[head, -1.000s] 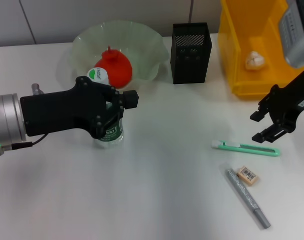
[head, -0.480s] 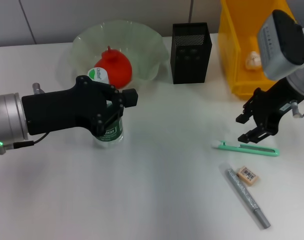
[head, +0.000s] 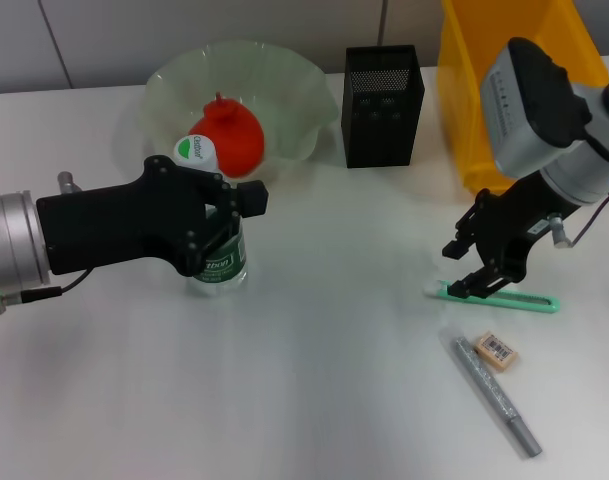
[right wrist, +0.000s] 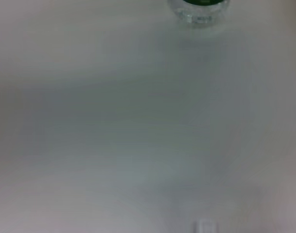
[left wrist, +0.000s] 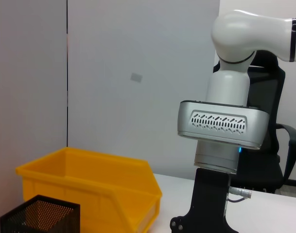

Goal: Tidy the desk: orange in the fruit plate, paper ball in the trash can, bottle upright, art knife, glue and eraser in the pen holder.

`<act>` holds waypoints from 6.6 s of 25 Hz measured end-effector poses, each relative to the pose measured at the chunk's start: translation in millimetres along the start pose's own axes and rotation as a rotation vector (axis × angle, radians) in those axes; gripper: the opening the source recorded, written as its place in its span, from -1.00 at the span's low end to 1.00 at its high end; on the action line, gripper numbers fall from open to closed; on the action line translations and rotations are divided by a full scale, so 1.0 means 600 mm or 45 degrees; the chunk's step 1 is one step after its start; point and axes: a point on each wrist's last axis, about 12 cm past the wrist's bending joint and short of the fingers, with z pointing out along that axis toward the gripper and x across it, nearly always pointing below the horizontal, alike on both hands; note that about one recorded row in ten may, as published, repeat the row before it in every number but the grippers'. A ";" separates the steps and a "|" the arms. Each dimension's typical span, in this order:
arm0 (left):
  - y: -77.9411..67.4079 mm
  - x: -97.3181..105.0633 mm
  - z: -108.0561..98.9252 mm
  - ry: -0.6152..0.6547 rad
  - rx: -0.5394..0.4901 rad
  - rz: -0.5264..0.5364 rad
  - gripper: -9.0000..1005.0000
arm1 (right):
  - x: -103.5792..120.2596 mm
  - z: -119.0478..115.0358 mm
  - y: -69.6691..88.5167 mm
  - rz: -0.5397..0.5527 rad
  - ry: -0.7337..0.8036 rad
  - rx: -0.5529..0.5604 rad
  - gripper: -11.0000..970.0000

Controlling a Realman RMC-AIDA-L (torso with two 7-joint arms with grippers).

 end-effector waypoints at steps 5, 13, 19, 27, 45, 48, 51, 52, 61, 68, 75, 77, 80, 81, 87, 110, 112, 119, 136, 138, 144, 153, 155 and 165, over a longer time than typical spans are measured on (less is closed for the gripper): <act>0.000 0.001 -0.001 0.000 0.000 -0.004 -0.95 | -0.009 0.007 0.002 -0.010 -0.006 -0.019 -0.01; -0.003 0.006 -0.004 0.000 -0.003 -0.002 -0.95 | -0.011 0.013 0.004 -0.011 -0.003 -0.031 -0.04; -0.004 0.007 -0.004 -0.001 -0.004 -0.003 -0.95 | -0.010 0.014 0.004 -0.001 0.003 -0.029 -0.07; -0.004 0.009 -0.004 -0.001 -0.005 -0.009 -0.95 | -0.009 0.021 0.006 -0.005 0.022 -0.023 -0.10; -0.004 0.015 -0.008 -0.019 -0.018 -0.027 -0.95 | -0.008 0.033 0.009 -0.007 0.049 -0.039 -0.17; -0.004 0.015 -0.008 -0.019 -0.019 -0.027 -0.95 | -0.007 0.033 0.009 -0.006 0.049 -0.035 -0.18; -0.004 0.017 -0.008 -0.018 -0.021 -0.027 -0.95 | -0.006 0.034 0.008 -0.004 0.050 -0.029 -0.19; -0.004 0.018 -0.008 -0.019 -0.022 -0.026 -0.95 | -0.006 0.034 0.008 -0.004 0.050 -0.029 -0.20; -0.003 0.020 -0.010 -0.028 -0.028 -0.033 -0.94 | -0.005 0.035 0.006 0.001 0.051 -0.012 -0.22; -0.003 0.021 -0.010 -0.029 -0.027 -0.036 -0.94 | -0.003 0.036 0.003 0.026 0.051 0.013 -0.35; -0.004 0.021 -0.010 -0.029 -0.026 -0.036 -0.94 | -0.006 0.041 0.006 0.039 0.045 0.012 -0.56; -0.004 0.021 -0.010 -0.029 -0.025 -0.036 -0.94 | -0.006 0.041 0.006 0.052 0.044 0.014 -0.60; -0.003 0.021 -0.011 -0.028 -0.026 -0.037 -0.94 | -0.006 0.041 0.005 0.068 0.044 0.019 -0.60; -0.002 0.021 -0.013 -0.031 -0.031 -0.038 -0.94 | -0.006 0.041 0.005 0.078 0.045 0.022 -0.60; -0.001 0.019 -0.017 -0.041 -0.038 -0.040 -0.94 | -0.003 0.044 0.010 0.100 0.059 0.027 -0.60; 0.002 0.011 -0.040 -0.088 -0.034 -0.051 -0.94 | -0.011 -0.085 0.057 0.210 -0.373 0.256 -0.58; 0.002 0.012 -0.040 -0.086 -0.035 -0.050 -0.94 | -0.012 -0.089 0.059 0.202 -0.395 0.268 -0.58; 0.003 0.011 -0.039 -0.084 -0.033 -0.048 -0.94 | -0.013 -0.121 0.060 0.125 -0.629 0.444 -0.58; 0.006 0.014 -0.044 -0.100 -0.062 -0.067 -0.94 | 0.025 -0.139 0.002 0.107 -1.139 0.766 -0.57; 0.007 0.012 -0.045 -0.104 -0.065 -0.064 -0.94 | 0.027 -0.138 -0.004 0.108 -1.173 0.782 -0.57; 0.011 0.007 -0.042 -0.108 -0.067 -0.053 -0.94 | 0.032 -0.115 -0.034 0.130 -1.228 0.834 -0.56; 0.014 0.007 -0.039 -0.112 -0.067 -0.052 -0.94 | 0.033 -0.091 -0.064 0.196 -1.318 0.902 -0.56; 0.014 0.006 -0.038 -0.113 -0.065 -0.049 -0.94 | 0.032 -0.088 -0.070 0.214 -1.324 0.913 -0.55; 0.016 0.007 -0.035 -0.111 -0.064 -0.035 -0.94 | 0.023 -0.087 -0.099 0.288 -1.262 0.976 -0.55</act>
